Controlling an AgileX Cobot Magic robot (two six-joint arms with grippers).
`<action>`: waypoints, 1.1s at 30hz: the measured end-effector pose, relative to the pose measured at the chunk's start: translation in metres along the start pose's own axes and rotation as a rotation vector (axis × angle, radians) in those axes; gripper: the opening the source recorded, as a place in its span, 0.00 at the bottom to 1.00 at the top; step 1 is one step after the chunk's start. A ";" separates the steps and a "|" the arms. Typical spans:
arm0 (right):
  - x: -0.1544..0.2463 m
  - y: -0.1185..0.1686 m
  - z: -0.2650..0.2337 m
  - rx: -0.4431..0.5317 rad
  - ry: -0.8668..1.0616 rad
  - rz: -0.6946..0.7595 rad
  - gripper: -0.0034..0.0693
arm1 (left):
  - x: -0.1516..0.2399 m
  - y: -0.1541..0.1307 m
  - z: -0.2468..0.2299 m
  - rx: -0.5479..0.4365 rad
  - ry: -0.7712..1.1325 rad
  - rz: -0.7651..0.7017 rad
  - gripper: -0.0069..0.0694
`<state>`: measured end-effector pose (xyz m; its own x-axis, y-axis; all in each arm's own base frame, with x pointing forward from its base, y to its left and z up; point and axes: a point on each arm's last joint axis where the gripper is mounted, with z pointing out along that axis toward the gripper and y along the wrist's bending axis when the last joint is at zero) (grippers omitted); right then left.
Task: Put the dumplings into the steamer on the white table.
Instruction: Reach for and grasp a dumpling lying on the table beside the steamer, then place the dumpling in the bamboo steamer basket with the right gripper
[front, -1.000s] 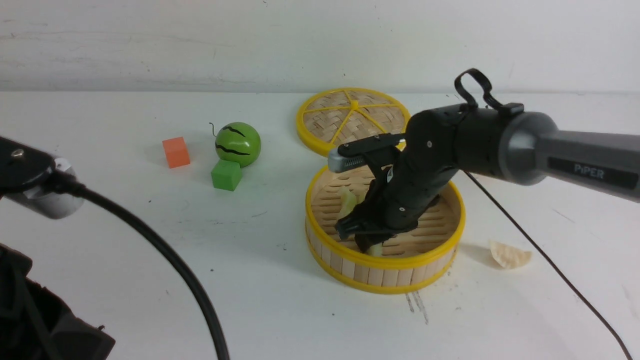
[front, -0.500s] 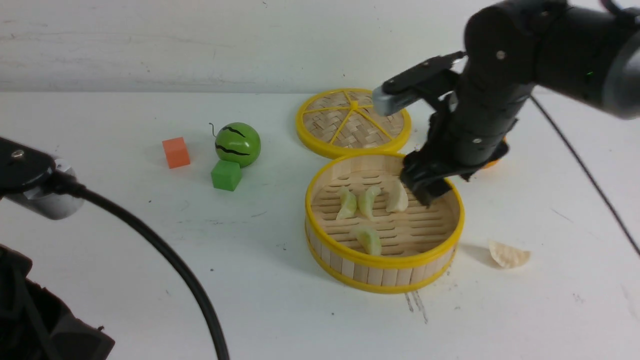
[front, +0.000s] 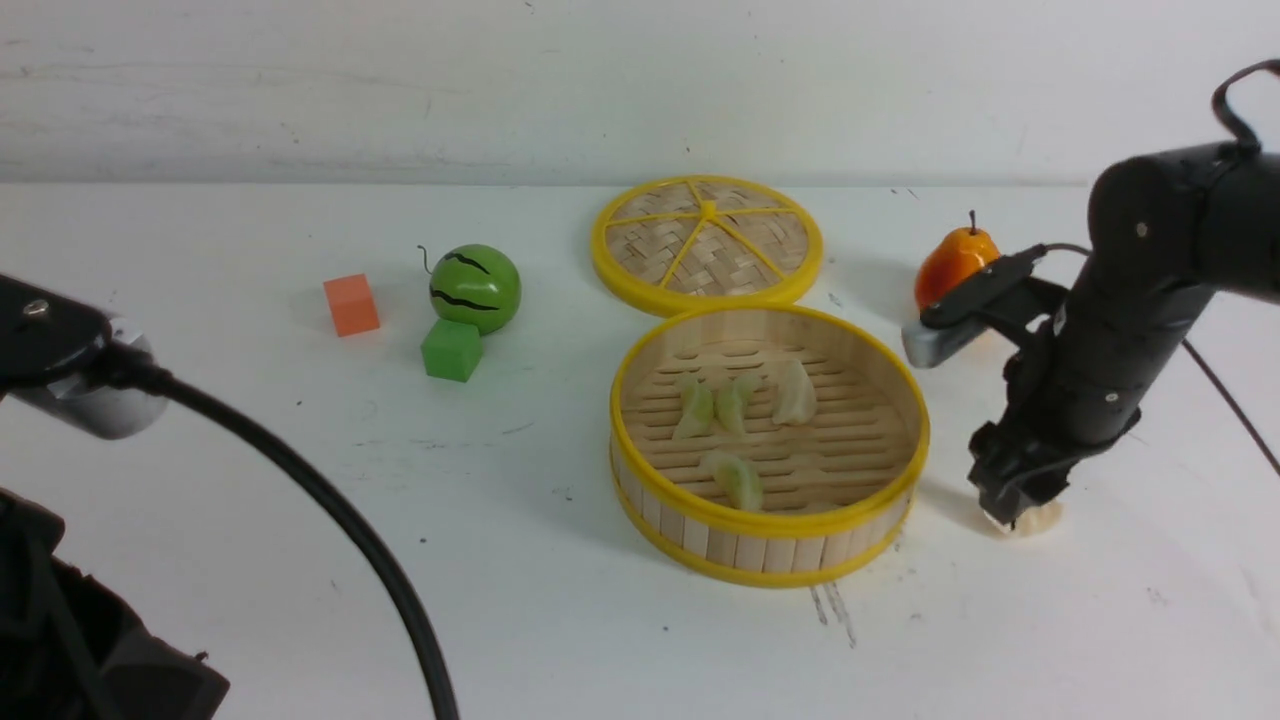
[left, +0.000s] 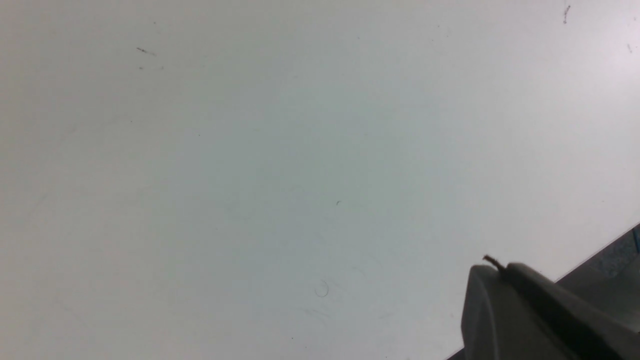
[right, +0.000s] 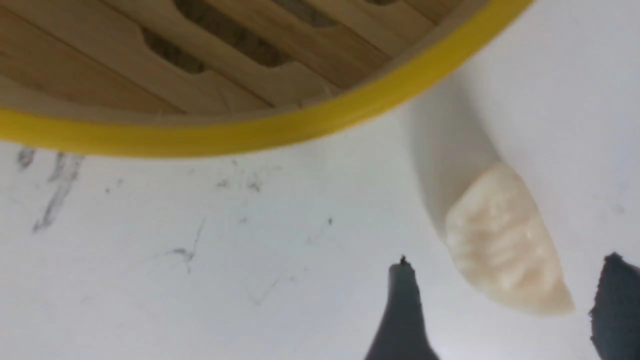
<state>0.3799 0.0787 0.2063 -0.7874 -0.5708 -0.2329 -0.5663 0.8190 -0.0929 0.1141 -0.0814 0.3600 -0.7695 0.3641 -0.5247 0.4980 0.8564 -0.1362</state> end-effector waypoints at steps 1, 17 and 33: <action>-0.001 -0.001 0.007 0.001 -0.002 -0.006 0.71 | 0.000 0.000 0.000 0.000 0.000 0.000 0.08; -0.002 -0.009 0.043 0.076 0.047 0.031 0.45 | 0.000 0.000 0.000 -0.001 0.001 0.000 0.09; -0.061 0.064 -0.071 -0.077 -0.278 0.078 0.45 | -0.005 0.002 0.000 -0.026 -0.051 0.012 0.11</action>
<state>0.3747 0.1614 0.2832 -0.7386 -0.4595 -0.4933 -0.5317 0.8469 0.0073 0.1188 -0.0811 0.3622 -0.7418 0.3557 -0.5685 0.4959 0.8616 -0.1080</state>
